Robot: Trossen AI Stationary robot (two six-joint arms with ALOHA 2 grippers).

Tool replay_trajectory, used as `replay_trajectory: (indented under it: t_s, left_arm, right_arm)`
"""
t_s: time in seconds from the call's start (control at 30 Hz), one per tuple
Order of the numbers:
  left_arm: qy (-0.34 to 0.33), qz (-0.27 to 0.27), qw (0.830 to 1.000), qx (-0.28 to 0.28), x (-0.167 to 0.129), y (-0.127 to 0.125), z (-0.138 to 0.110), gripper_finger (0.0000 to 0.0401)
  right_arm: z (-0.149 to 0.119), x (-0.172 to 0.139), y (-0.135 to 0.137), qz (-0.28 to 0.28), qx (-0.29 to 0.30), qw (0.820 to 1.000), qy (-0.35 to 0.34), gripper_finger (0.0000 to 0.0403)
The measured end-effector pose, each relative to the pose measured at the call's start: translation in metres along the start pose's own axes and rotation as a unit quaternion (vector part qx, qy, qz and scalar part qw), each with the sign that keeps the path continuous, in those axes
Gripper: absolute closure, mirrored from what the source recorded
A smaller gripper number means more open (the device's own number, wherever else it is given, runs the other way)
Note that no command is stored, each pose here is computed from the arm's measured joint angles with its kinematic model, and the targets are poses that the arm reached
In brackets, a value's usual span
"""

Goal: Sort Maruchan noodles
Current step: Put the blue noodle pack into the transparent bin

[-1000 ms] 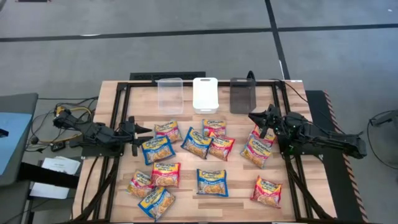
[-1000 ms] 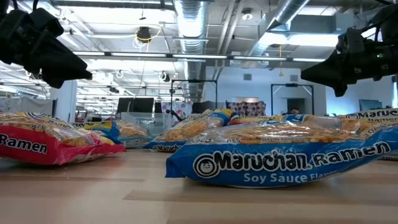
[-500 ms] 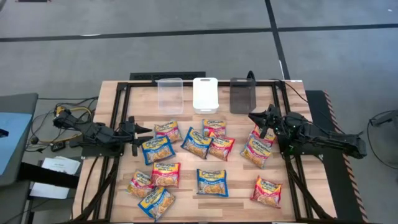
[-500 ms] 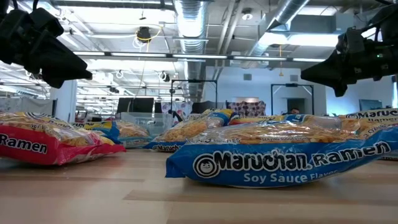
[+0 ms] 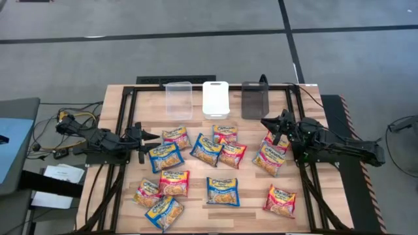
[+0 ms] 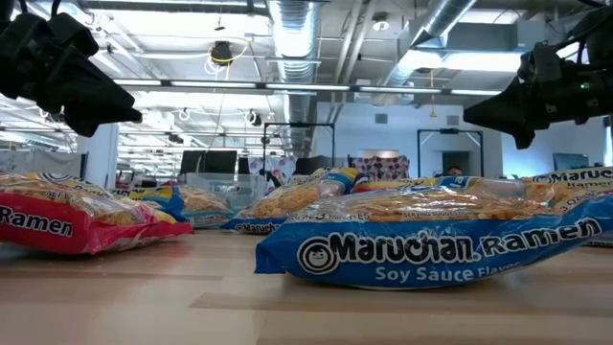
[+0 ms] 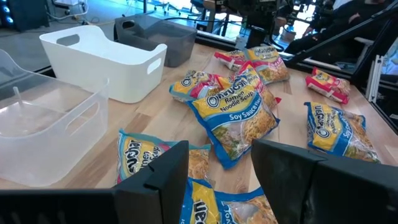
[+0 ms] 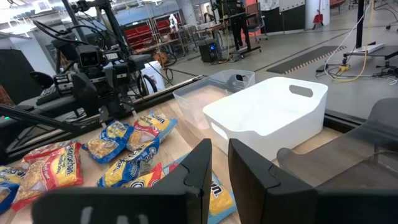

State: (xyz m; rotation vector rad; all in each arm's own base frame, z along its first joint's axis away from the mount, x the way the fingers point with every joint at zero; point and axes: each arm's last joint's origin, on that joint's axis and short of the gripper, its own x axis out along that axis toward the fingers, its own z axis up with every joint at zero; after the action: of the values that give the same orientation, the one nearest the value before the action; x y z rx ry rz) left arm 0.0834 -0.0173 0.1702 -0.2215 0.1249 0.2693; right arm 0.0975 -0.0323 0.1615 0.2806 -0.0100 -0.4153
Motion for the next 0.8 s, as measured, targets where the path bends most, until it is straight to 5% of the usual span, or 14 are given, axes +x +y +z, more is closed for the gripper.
replay_trajectory:
  t_s: [0.8]
  left_arm:
    - [-0.013, 0.014, 0.997, -0.079, 0.0001, 0.0005, 0.0014, 0.0235]
  right_arm:
    - [-0.0001, 0.0000, 0.0000, 0.000, 0.000, 1.000, 0.000, 0.0322]
